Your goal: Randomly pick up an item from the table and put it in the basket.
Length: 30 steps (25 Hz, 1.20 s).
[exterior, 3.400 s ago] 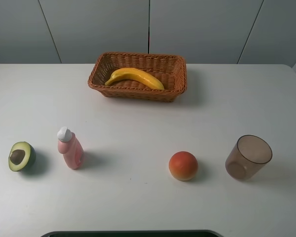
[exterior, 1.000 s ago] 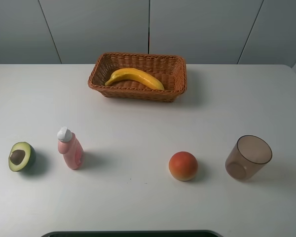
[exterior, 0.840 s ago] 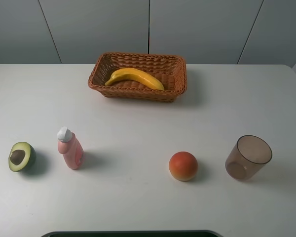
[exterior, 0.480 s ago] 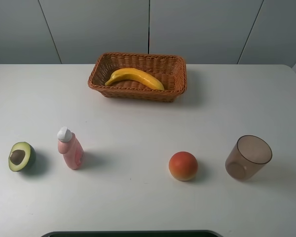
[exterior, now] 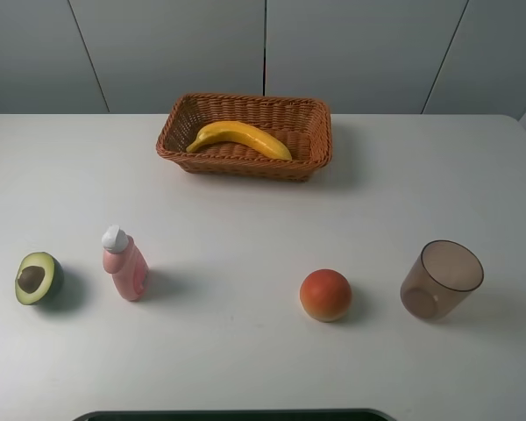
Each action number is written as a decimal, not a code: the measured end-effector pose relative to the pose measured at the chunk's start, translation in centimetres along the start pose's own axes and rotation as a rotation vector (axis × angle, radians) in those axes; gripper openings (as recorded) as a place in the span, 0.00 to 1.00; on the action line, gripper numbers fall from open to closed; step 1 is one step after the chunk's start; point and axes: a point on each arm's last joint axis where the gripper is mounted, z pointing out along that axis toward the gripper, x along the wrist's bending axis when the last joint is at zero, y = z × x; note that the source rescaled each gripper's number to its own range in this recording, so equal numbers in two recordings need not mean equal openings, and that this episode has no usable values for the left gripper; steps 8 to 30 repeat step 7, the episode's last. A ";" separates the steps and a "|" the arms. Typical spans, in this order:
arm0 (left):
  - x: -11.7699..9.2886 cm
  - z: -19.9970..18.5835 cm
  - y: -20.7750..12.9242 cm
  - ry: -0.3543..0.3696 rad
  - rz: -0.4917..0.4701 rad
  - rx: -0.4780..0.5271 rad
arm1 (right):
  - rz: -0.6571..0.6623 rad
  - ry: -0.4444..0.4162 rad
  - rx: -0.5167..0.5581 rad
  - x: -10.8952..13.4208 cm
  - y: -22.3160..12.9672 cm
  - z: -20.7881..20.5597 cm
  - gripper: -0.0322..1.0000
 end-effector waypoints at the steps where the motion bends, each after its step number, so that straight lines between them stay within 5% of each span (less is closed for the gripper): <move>1: 0.0 0.0 0.0 0.000 0.000 0.000 | 0.000 0.000 0.000 0.0 0.0 0.0 1.00; 30: 0.0 0.0 0.0 0.000 0.000 0.000 | 0.000 0.000 0.000 0.0 0.0 0.0 1.00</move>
